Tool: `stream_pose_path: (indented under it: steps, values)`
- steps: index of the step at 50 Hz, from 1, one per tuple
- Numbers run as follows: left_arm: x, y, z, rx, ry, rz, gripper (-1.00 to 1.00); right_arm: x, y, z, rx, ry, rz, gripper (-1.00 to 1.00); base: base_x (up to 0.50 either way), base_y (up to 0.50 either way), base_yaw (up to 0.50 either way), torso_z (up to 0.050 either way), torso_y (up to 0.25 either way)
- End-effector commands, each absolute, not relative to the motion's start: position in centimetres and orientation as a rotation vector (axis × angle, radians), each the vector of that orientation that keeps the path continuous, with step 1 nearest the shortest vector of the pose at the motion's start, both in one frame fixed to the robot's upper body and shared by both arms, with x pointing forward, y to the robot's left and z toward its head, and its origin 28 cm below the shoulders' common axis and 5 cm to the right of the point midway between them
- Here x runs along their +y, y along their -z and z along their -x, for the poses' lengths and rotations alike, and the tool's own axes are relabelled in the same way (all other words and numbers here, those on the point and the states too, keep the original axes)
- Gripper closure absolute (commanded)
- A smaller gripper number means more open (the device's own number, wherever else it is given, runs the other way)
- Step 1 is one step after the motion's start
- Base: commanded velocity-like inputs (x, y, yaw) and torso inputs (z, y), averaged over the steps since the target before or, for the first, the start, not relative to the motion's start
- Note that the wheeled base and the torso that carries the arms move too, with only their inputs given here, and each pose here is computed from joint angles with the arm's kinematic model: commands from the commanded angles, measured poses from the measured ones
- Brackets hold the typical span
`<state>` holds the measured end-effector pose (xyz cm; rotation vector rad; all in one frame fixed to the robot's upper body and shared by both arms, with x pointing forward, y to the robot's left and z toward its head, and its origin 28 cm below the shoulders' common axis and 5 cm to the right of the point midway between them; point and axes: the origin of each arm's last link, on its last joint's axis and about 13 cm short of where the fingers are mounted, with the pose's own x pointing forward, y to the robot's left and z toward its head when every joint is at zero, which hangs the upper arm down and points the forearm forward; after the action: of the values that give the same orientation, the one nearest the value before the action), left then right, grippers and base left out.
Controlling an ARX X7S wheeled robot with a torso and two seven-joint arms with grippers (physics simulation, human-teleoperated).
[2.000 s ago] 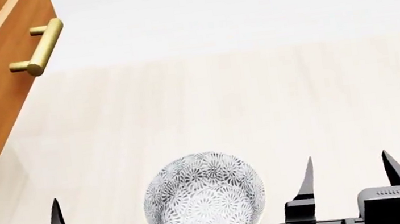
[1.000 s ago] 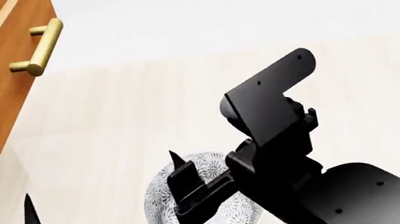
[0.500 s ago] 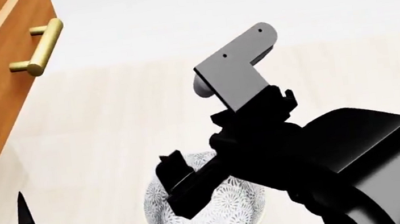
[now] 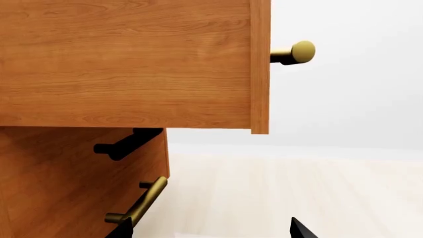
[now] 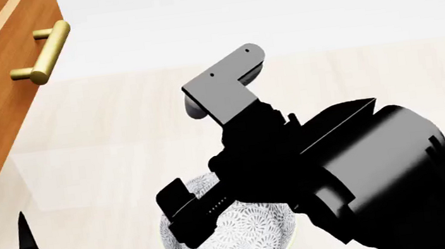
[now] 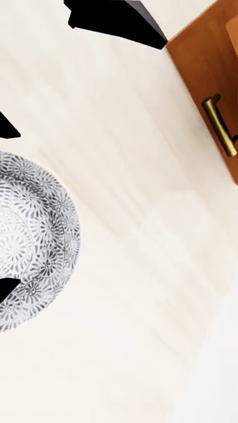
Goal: Put the bowl on the plate.
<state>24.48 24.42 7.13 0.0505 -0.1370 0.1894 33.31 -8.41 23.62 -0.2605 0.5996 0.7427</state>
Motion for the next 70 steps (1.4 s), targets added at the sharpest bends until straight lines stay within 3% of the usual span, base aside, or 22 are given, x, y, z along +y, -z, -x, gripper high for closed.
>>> stream_pose_path:
  steps: [1,70]
  values:
    - [24.3,-7.3,-24.5,-0.139,-0.186,-0.050,-1.00,-7.6,-22.6,-34.0,0.659,-0.751,0.282,-1.00,0.00,0.00,0.00,0.000,0.000]
    - [24.3,-7.3,-24.5,-0.140,-0.189,-0.050,-1.00,-5.1,-16.2,-35.4,0.815,-0.801,0.245,-1.00,0.00,0.00,0.00,0.000,0.000]
